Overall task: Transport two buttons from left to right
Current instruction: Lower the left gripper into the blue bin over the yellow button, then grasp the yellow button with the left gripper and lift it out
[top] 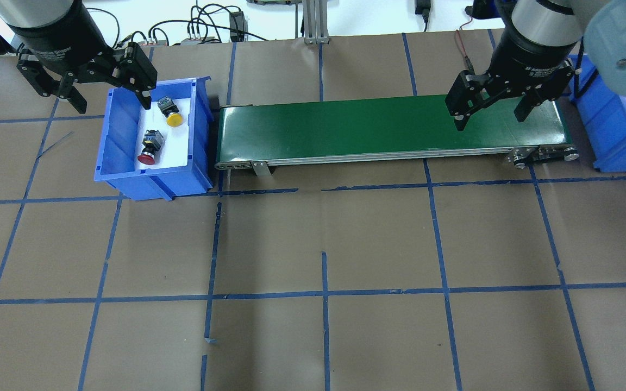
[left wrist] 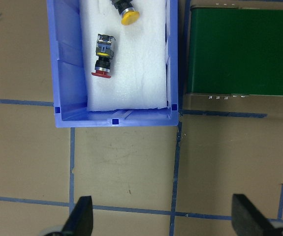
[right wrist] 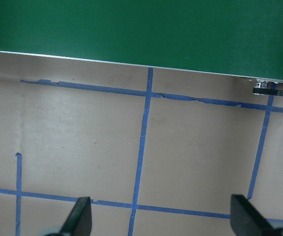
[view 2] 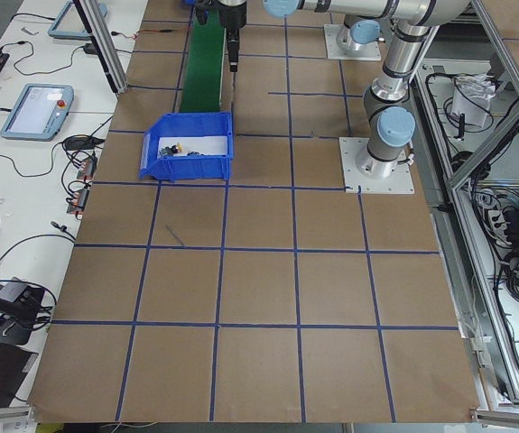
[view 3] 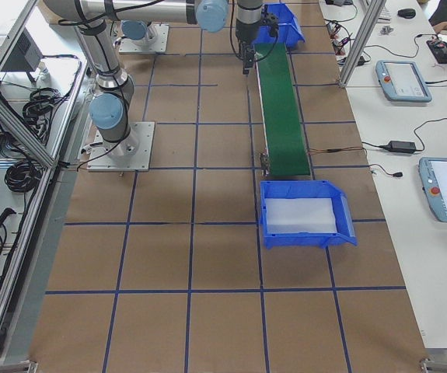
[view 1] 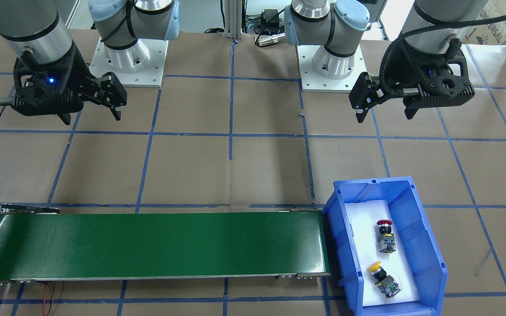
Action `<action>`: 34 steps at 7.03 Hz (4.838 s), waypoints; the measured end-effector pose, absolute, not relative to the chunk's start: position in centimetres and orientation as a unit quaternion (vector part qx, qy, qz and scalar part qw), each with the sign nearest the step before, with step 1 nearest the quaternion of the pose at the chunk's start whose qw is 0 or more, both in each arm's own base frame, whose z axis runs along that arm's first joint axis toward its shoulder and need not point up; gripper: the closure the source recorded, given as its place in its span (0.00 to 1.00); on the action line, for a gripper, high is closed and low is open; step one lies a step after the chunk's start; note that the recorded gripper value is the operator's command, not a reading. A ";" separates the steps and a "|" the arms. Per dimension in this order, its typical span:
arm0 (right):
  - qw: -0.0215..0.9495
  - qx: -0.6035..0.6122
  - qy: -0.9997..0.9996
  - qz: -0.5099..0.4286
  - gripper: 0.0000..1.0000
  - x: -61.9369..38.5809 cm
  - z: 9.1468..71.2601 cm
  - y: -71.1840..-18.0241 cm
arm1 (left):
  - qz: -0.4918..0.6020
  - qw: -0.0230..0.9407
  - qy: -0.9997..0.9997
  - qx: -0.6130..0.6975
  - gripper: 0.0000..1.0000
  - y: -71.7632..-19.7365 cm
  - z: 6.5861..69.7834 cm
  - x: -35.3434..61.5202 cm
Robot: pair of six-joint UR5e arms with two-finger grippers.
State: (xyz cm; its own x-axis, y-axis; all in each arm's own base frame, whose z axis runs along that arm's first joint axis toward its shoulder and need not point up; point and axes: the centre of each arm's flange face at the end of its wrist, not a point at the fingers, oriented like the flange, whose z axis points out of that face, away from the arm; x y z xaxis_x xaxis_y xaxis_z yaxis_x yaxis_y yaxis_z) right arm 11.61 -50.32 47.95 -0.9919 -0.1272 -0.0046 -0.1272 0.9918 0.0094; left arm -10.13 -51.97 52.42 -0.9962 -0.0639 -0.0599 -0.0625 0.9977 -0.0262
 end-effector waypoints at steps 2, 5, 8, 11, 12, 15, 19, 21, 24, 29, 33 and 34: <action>0.002 -0.064 0.998 0.006 0.00 11.6 47.9 -50.3 | -0.012 0.031 0.999 -0.030 0.00 -52.0 52.4 -10.1; 0.002 -0.065 0.998 0.006 0.00 11.6 47.9 -50.3 | -0.007 0.029 0.999 -0.015 0.00 -53.5 51.9 -4.5; 0.002 -0.066 0.998 0.006 0.00 11.6 47.9 -50.3 | -0.021 0.005 0.999 -0.029 0.00 -59.0 47.7 -0.1; 0.002 -0.067 0.998 0.006 0.00 11.7 47.9 -50.3 | -0.028 -0.001 0.998 -0.060 0.00 -69.7 38.2 0.8; 0.002 -0.067 0.998 0.006 0.00 11.7 47.9 -50.3 | -0.026 0.000 0.998 -0.063 0.00 -72.3 36.0 0.6; 0.003 -0.067 0.998 0.006 0.00 11.7 47.9 -50.3 | -0.017 0.001 0.997 -0.075 0.00 -76.0 32.0 -0.1; 0.003 -0.067 0.998 0.006 0.00 11.7 47.8 -50.3 | -0.018 -0.003 0.996 -0.088 0.00 -77.5 28.2 0.0; 0.003 -0.067 0.998 0.007 0.00 11.7 47.8 -50.3 | -0.012 0.000 0.996 -0.088 0.00 -77.8 26.6 0.2; 0.003 -0.067 0.998 0.007 0.00 11.7 47.7 -50.2 | -0.007 0.000 0.996 -0.088 0.00 -78.4 24.0 0.2; 0.003 -0.068 0.998 0.009 0.00 11.7 47.6 -50.2 | 0.014 0.003 0.996 -0.085 0.70 -78.1 21.3 -0.2; 0.003 -0.069 0.998 0.009 0.00 11.7 47.6 -50.2 | 0.015 0.003 0.996 -0.084 0.82 -77.3 24.3 -0.5; 0.003 -0.069 0.998 0.009 0.00 11.7 47.6 -50.2 | 0.015 0.003 0.996 -0.085 0.82 -76.9 25.8 -0.5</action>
